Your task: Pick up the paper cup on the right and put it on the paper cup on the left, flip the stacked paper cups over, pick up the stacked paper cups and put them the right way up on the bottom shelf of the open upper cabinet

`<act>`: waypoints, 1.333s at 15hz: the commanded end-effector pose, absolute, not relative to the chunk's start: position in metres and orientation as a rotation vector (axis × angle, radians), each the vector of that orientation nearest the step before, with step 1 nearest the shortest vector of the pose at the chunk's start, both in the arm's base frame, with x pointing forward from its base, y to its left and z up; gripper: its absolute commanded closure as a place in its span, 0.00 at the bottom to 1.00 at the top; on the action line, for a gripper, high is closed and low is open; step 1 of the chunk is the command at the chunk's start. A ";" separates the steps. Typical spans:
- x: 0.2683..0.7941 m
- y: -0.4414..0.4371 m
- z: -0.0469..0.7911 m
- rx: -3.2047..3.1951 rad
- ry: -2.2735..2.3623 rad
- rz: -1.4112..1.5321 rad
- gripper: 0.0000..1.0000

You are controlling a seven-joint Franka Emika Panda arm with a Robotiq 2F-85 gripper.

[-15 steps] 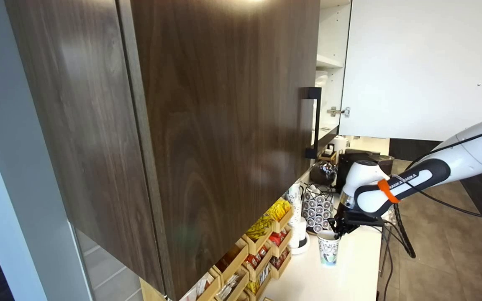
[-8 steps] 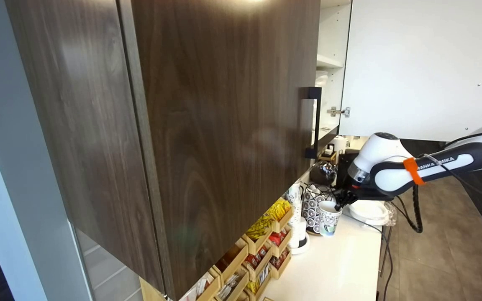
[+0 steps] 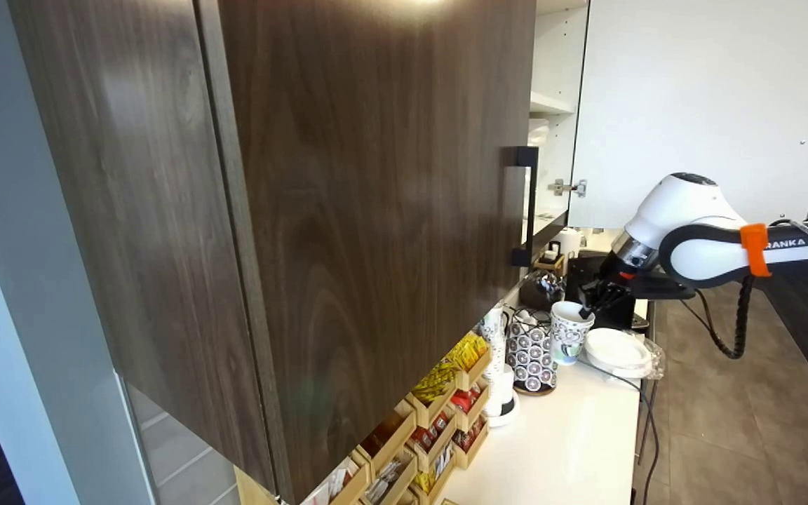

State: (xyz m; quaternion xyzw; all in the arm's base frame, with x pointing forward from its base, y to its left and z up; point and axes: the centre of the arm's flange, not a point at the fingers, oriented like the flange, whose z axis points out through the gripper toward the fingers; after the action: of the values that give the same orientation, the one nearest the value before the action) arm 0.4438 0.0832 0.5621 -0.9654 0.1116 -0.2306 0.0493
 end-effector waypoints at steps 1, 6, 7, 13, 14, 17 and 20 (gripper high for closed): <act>0.444 0.083 0.561 -2.944 0.340 -0.699 0.95; 0.448 0.083 0.580 -2.960 0.308 -0.716 0.97; 0.446 0.082 0.594 -2.954 0.311 -0.719 0.97; 0.430 0.082 0.673 -2.998 0.267 -0.740 0.97; 0.428 0.081 0.683 -2.997 0.259 -0.735 0.96; 0.425 0.082 0.716 -2.980 0.251 -0.736 0.97; 0.426 0.085 0.755 -2.983 0.232 -0.760 0.97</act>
State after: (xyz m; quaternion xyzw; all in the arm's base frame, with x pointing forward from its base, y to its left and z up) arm 0.4182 0.0828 0.7180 -0.9640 0.0832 -0.2505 0.0330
